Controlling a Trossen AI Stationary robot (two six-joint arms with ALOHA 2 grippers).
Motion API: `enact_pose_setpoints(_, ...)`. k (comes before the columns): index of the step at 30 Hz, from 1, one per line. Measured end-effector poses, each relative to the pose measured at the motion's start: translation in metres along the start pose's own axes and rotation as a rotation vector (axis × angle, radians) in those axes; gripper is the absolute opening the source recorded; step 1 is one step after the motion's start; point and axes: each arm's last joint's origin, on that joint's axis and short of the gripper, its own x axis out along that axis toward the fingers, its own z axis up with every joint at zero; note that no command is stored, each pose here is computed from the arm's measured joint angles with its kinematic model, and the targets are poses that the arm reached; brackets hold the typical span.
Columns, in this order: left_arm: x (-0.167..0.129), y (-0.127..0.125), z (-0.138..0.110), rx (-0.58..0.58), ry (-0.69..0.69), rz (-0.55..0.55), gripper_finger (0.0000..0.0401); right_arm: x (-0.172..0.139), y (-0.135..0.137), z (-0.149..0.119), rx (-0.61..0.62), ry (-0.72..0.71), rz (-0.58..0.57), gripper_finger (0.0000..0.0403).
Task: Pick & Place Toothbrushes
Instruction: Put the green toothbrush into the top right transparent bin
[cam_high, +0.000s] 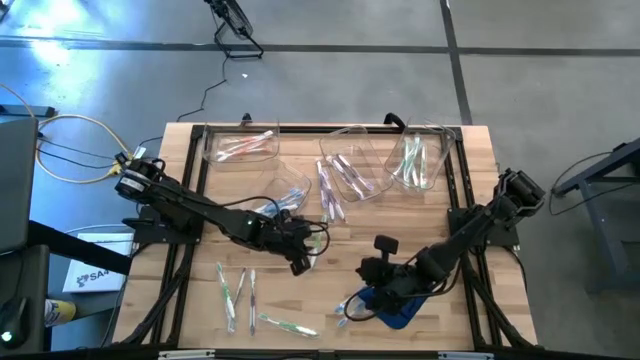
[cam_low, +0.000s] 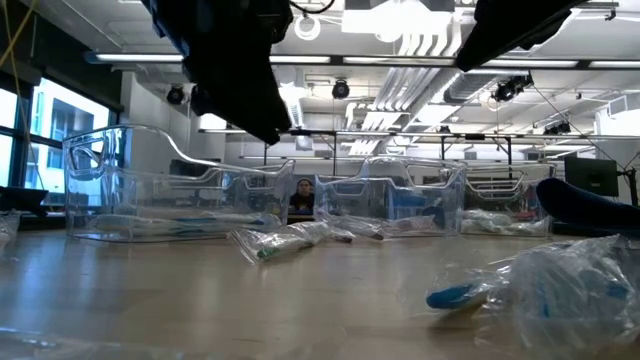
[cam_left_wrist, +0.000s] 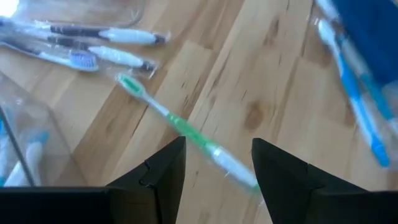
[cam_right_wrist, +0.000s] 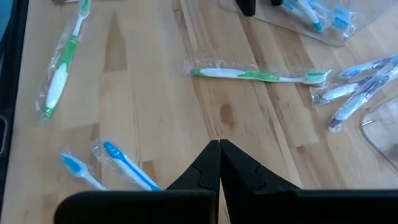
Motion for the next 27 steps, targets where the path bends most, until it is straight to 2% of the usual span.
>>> enact_pose_setpoints(7,0.024,-0.003,-0.011,-0.091,0.039,0.027,0.0180,0.001,-0.001,0.001,-0.017,-0.008,-0.012,0.0002)
enact_pose_setpoints(12,0.039,-0.007,-0.018,-0.093,0.067,0.023,0.0180,0.000,-0.001,0.000,-0.025,-0.004,-0.014,0.0002)
enact_pose_setpoints(15,0.039,-0.013,-0.009,-0.089,0.058,0.015,0.0180,0.000,-0.001,0.000,-0.028,-0.002,-0.009,0.0002)
enact_pose_setpoints(19,0.031,-0.024,0.012,-0.017,0.013,0.028,0.0180,0.000,0.000,0.001,-0.025,-0.004,-0.004,0.0002)
enact_pose_setpoints(23,0.025,-0.031,0.030,0.042,0.044,0.072,0.0180,0.000,0.000,0.001,-0.026,-0.009,-0.001,0.0002)
enact_pose_setpoints(27,0.035,-0.032,0.032,0.068,0.142,0.130,0.0180,0.000,0.001,0.001,-0.028,-0.011,0.005,0.0002)
